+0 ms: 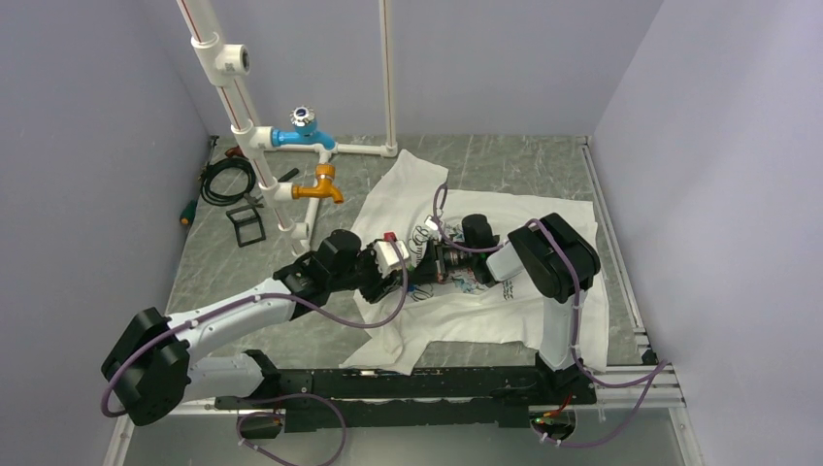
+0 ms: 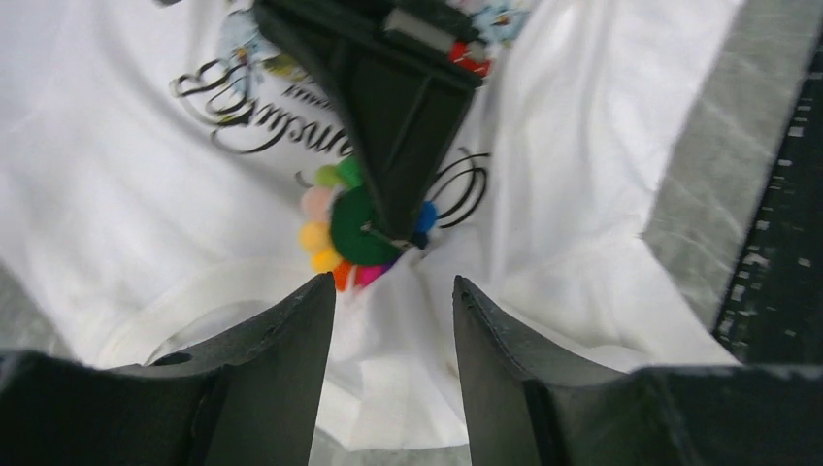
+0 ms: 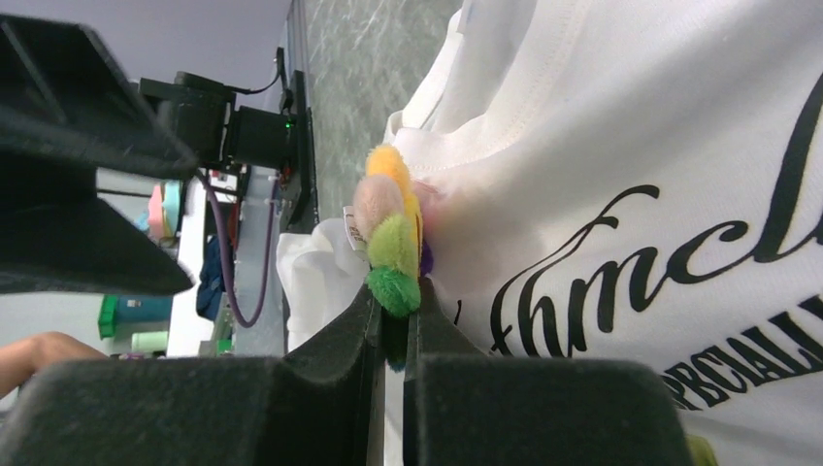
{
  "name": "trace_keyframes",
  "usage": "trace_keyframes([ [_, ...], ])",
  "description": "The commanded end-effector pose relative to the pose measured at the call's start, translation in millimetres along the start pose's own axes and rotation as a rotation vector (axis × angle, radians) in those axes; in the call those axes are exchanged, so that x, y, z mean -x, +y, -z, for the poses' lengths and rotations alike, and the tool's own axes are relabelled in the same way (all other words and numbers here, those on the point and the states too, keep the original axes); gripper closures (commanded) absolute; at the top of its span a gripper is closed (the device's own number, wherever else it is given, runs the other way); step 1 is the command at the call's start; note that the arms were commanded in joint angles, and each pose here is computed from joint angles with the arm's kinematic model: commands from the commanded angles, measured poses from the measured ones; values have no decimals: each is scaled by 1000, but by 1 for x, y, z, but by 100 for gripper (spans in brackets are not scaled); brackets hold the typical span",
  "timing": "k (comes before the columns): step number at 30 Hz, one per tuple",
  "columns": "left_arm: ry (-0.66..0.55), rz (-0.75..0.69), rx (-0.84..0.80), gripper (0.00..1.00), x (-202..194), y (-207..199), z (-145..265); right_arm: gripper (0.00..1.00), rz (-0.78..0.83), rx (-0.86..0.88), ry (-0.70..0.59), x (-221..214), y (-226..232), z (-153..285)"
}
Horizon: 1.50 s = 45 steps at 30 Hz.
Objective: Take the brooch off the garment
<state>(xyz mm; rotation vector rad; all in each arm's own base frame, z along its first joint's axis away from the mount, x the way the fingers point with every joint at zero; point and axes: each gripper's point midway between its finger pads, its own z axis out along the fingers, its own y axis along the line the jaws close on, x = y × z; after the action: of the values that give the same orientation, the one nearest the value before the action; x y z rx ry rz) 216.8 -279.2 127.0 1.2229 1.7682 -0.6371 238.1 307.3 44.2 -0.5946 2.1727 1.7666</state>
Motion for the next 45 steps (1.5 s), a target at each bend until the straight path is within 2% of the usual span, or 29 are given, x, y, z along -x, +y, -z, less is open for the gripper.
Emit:
trace_keyframes([
  [1,34,15,175,47,-2,31,2,100,4,56,8,1,13,1],
  [11,156,55,223,57,-9,44,-5,100,-183,50,20,0,6,-3],
  [19,163,63,183,55,-11,38,-16,100,-297,47,39,-3,-1,-6],
  [26,170,136,132,52,-6,31,-30,100,-329,55,43,-3,-1,-6],
  [35,220,158,176,58,-6,42,-39,100,-358,88,11,3,0,1],
  [45,231,171,152,59,-9,40,-48,100,-326,101,9,4,7,3],
])
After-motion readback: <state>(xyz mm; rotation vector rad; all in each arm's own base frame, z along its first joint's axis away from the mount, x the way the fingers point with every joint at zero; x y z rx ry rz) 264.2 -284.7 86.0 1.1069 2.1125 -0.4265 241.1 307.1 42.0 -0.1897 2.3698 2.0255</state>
